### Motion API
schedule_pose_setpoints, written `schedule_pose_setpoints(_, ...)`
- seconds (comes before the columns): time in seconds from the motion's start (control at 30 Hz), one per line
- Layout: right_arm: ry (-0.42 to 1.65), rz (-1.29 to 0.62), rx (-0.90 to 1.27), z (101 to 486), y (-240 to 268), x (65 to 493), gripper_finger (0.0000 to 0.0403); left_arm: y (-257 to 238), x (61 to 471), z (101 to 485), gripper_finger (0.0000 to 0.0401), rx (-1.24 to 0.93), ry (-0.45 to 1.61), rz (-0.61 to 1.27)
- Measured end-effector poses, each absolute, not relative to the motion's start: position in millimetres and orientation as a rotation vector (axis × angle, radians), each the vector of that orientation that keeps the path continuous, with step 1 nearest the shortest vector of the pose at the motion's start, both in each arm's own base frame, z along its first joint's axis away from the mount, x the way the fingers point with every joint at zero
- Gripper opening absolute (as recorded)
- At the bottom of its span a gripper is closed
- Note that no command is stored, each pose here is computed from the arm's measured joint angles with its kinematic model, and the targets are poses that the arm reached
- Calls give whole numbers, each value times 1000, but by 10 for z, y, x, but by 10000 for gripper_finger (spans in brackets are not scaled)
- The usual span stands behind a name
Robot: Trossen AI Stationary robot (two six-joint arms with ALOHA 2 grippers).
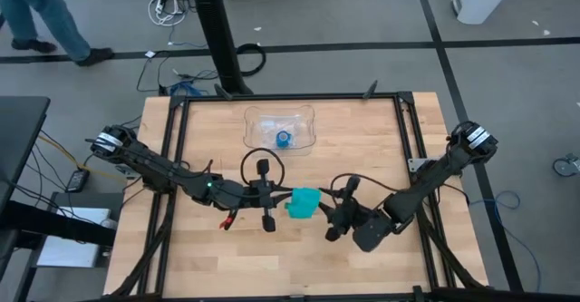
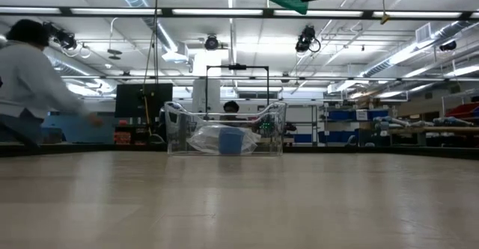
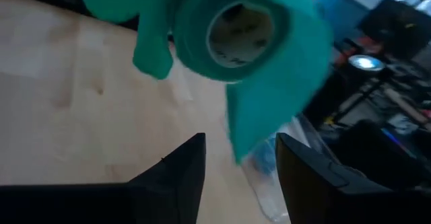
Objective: Roll bandage
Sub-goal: Roll the green bandage
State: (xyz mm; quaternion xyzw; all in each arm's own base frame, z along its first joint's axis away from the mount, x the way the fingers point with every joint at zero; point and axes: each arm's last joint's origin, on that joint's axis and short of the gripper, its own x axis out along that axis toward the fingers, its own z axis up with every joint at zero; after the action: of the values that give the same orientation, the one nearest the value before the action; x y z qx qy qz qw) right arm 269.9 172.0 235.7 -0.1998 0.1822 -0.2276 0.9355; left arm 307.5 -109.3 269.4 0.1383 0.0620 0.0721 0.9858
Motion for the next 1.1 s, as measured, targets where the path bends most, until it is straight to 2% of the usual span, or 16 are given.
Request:
schedule_pose_setpoints(0.17,387,-397,-391,2373,1627,2807,137,-1096,3074,2694,16,277,124,144)
schedule_pose_setpoints(0.4,400,-394,-476,2385,1589,2839,13,-1120,3064,2689,16,275,128,136)
schedule_pose_setpoints(0.57,402,-515,-601,2455,1526,2818,4,-1129,3067,2685,16,249,126,96)
schedule_pose_setpoints(0.8,270,-554,-688,3022,1365,2725,1,-1125,3063,2646,16,247,163,89)
schedule_pose_setpoints(1.1,-30,-423,-750,3699,1655,2347,0,-978,3092,2556,16,266,257,142)
